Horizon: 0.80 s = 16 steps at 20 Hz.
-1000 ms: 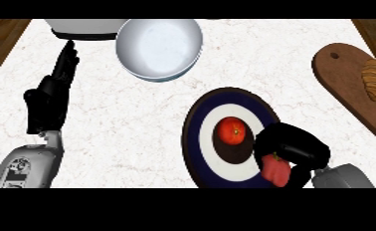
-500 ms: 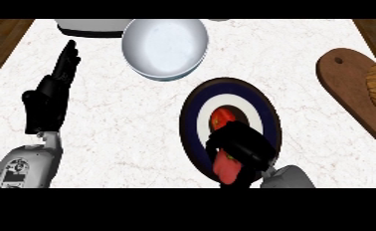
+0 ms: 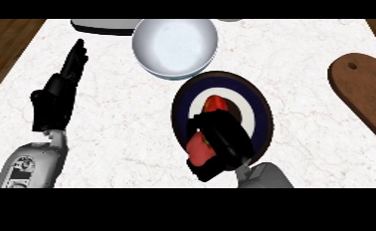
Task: Pick the bell pepper from the plate and place it in the bowl
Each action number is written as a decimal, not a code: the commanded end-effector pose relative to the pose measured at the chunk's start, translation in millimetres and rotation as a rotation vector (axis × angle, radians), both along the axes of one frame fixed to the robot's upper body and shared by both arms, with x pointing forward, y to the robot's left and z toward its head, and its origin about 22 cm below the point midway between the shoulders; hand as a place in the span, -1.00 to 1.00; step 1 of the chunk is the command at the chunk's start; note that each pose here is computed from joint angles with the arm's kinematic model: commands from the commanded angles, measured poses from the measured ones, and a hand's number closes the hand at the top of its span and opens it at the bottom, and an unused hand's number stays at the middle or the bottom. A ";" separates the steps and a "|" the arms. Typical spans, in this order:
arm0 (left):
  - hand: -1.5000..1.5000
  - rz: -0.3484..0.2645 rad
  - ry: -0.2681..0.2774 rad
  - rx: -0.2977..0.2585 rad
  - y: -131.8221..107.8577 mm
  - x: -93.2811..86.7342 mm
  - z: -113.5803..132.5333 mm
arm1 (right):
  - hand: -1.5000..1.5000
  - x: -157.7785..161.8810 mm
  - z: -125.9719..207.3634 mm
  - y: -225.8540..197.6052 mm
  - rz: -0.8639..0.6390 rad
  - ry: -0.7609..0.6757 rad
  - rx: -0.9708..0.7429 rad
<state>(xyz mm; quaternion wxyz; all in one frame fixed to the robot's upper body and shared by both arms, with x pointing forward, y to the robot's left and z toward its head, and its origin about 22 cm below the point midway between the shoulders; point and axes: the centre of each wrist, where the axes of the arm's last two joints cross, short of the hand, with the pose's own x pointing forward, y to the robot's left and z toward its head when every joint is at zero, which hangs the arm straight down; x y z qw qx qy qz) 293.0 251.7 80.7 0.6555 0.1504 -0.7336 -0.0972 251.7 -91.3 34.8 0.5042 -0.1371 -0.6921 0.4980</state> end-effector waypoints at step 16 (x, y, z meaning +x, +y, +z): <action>0.00 -0.063 0.008 -0.005 -19.1 8.4 -3.4 | 1.00 32.9 107.2 71.7 -0.744 -0.204 0.294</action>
